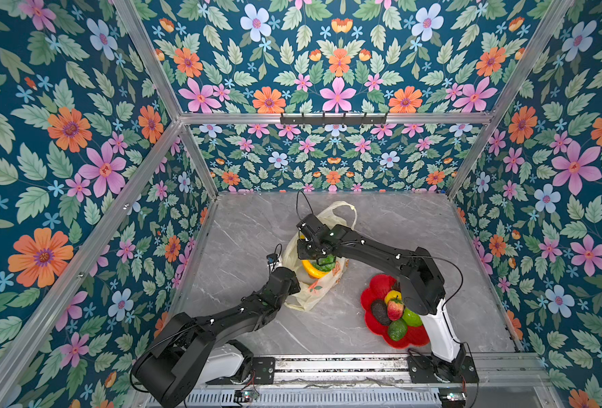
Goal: Take fruits out of the plastic bag
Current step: Pick up the fruit from the plastic bag, then place the fruit on the plate.
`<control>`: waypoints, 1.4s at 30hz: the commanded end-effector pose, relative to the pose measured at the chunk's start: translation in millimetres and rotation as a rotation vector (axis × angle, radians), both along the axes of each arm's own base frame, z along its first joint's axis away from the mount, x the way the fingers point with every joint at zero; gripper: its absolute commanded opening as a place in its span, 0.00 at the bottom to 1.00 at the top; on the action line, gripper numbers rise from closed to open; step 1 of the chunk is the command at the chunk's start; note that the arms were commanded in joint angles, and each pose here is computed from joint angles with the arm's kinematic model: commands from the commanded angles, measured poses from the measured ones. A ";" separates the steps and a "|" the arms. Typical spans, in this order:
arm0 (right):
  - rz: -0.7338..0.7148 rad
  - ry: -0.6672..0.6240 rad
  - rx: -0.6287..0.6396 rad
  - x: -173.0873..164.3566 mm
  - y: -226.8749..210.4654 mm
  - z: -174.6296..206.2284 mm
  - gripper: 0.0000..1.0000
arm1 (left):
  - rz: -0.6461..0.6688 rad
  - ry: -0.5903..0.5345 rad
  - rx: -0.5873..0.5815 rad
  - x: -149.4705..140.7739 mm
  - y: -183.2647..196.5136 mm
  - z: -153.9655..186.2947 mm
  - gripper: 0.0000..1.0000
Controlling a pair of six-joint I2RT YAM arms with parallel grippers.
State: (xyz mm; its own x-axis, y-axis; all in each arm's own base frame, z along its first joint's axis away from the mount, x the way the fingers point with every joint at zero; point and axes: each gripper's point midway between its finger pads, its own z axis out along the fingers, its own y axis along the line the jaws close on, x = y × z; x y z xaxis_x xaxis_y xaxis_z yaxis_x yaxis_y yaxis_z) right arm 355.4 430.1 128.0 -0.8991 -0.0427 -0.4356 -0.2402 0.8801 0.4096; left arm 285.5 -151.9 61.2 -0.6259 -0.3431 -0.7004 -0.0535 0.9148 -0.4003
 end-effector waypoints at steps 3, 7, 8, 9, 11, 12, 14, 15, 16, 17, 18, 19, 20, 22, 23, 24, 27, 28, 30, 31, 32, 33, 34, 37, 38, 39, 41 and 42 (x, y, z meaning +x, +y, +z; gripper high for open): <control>0.011 -0.028 0.081 -5.0 3.7 28.1 0.20 | -0.003 -0.015 0.017 4.6 -0.9 2.6 0.00; 0.026 -0.026 0.104 -11.1 2.8 36.3 0.20 | -0.005 -0.020 0.042 8.7 -1.4 6.8 0.00; 0.031 -0.017 0.106 -13.8 1.3 36.9 0.20 | -0.002 -0.023 0.047 9.7 -1.0 8.6 0.00; 0.038 -0.013 0.107 -17.6 0.2 38.8 0.20 | 0.001 -0.028 0.053 11.1 -0.4 10.4 0.00; 0.046 -0.015 0.113 -24.0 -3.4 45.1 0.20 | 0.002 -0.030 0.069 12.8 0.7 11.7 0.00; 0.053 -0.016 0.115 -28.1 -5.6 47.3 0.20 | 0.005 -0.032 0.080 14.3 1.7 12.2 0.00; 0.065 -0.027 0.122 -35.2 -9.7 57.3 0.20 | 0.001 -0.030 0.099 15.8 2.6 11.3 0.00; 0.070 -0.031 0.120 -39.0 -13.1 61.1 0.20 | 0.001 -0.029 0.111 16.9 4.1 10.5 0.00; 0.074 -0.032 0.115 -42.9 -16.8 63.8 0.20 | -0.001 -0.025 0.121 18.1 5.5 10.1 0.00; 0.074 -0.035 0.116 -45.7 -20.8 68.0 0.20 | -0.001 -0.022 0.127 19.6 6.9 10.7 0.00; 0.078 -0.036 0.108 -50.7 -26.2 70.3 0.20 | -0.005 -0.020 0.131 20.8 8.6 11.1 0.00; 0.075 -0.042 0.102 -54.9 -32.5 72.3 0.20 | -0.008 -0.023 0.135 22.7 10.1 12.9 0.00; 0.071 -0.046 0.094 -58.5 -38.8 73.1 0.20 | -0.011 -0.026 0.140 23.9 11.8 14.1 0.00; 0.062 -0.043 0.071 -68.2 -53.9 72.1 0.20 | -0.009 -0.030 0.155 26.6 17.1 15.5 0.00; 0.058 -0.040 0.058 -72.5 -61.1 71.0 0.20 | -0.006 -0.030 0.156 28.2 19.5 15.9 0.00; 0.052 -0.032 0.036 -77.9 -70.1 67.8 0.20 | -0.005 -0.030 0.157 29.5 21.9 16.2 0.00; 0.021 -0.024 -0.007 -93.9 -99.4 64.5 0.20 | -0.009 -0.032 0.155 31.8 25.6 15.1 0.00; 0.006 -0.014 -0.023 -99.6 -108.7 59.9 0.20 | -0.012 -0.034 0.153 32.2 25.7 15.1 0.00; -0.029 0.003 -0.044 -108.2 -126.0 53.5 0.20 | -0.013 -0.035 0.154 32.9 26.3 13.7 0.00; -0.048 0.012 -0.057 -112.9 -135.3 48.4 0.20 | -0.014 -0.034 0.153 32.8 26.2 12.8 0.00; -0.065 0.018 -0.066 -116.3 -142.2 46.4 0.20 | -0.012 -0.033 0.154 32.4 26.9 11.5 0.00; -0.087 0.028 -0.082 -120.0 -150.8 41.6 0.20 | -0.014 -0.034 0.151 32.2 26.5 10.8 0.00; -0.108 0.032 -0.094 -122.6 -158.1 38.4 0.20 | -0.015 -0.033 0.149 32.0 26.3 9.8 0.00; -0.176 0.053 -0.113 -128.8 -175.4 29.4 0.20 | -0.017 -0.031 0.141 31.7 25.4 7.7 0.00; -0.203 0.056 -0.111 -130.2 -180.1 27.5 0.20 | -0.019 -0.029 0.137 31.3 24.7 6.8 0.00; -0.228 0.059 -0.109 -131.1 -184.2 24.3 0.20 | -0.019 -0.027 0.135 31.2 24.6 6.1 0.00; -0.269 0.067 -0.103 -132.5 -189.4 19.4 0.20 | -0.021 -0.024 0.132 30.2 24.2 4.5 0.00; -0.286 0.069 -0.101 -132.6 -191.5 16.4 0.20 | -0.019 -0.025 0.130 30.3 24.5 4.5 0.00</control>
State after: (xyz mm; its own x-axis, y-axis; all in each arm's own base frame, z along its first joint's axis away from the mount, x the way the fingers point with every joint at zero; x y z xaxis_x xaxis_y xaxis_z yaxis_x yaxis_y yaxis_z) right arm 219.6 248.3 147.9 -0.9229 0.0843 -0.3756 -0.0447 0.9457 0.3221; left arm 314.2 -125.0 63.3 -0.6225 -0.2287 -0.7484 -0.0359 0.9637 -0.2646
